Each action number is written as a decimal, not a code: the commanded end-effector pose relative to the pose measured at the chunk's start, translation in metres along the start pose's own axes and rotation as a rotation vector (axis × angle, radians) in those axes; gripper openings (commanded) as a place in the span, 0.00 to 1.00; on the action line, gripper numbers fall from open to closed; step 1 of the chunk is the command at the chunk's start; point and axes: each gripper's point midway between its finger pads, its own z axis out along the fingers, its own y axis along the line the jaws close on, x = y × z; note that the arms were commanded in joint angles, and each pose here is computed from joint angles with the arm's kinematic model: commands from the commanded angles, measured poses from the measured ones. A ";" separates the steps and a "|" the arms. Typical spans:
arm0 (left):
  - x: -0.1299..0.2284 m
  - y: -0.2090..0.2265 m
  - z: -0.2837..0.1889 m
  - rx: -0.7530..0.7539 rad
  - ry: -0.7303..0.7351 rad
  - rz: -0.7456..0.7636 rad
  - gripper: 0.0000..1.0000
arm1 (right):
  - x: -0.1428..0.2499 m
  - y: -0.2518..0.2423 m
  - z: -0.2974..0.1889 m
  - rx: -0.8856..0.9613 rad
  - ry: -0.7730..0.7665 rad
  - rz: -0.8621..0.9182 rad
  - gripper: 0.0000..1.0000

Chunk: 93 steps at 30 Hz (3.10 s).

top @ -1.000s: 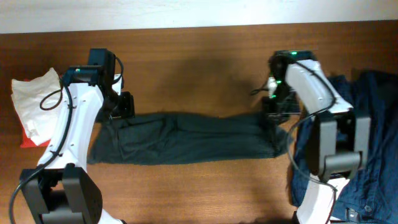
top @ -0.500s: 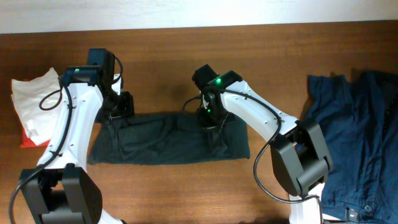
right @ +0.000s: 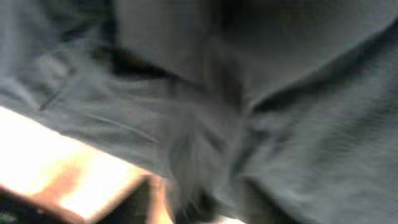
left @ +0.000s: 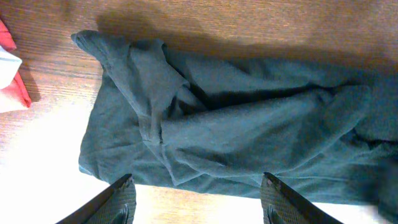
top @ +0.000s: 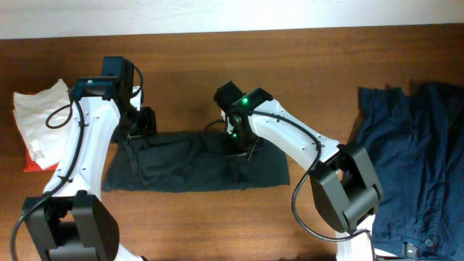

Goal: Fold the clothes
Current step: 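Fold the strip's right half leftward onto the left half with the right gripper, then fold the strip's left end rightward with the left gripper into a square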

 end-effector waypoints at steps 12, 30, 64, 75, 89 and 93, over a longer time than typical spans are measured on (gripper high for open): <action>0.019 0.065 0.017 -0.115 0.078 -0.108 0.84 | 0.024 -0.157 -0.079 0.263 0.114 0.355 0.59; 0.059 0.057 0.160 0.356 0.277 -0.001 0.37 | 0.029 -0.162 -0.081 0.243 0.130 0.382 0.60; 0.037 -0.155 -0.007 0.406 0.381 0.259 0.00 | 0.033 -0.242 -0.101 0.274 0.074 0.517 0.71; 0.062 -0.209 -0.010 0.447 0.375 0.410 0.01 | 0.034 -0.242 -0.099 0.273 0.082 0.518 0.71; 0.035 -0.222 -0.007 0.475 0.265 0.361 0.44 | 0.036 -0.241 -0.099 0.272 0.089 0.518 0.74; -0.043 -0.136 -0.016 0.405 0.094 0.181 0.44 | 0.019 -0.179 -0.092 -0.079 0.075 0.262 0.75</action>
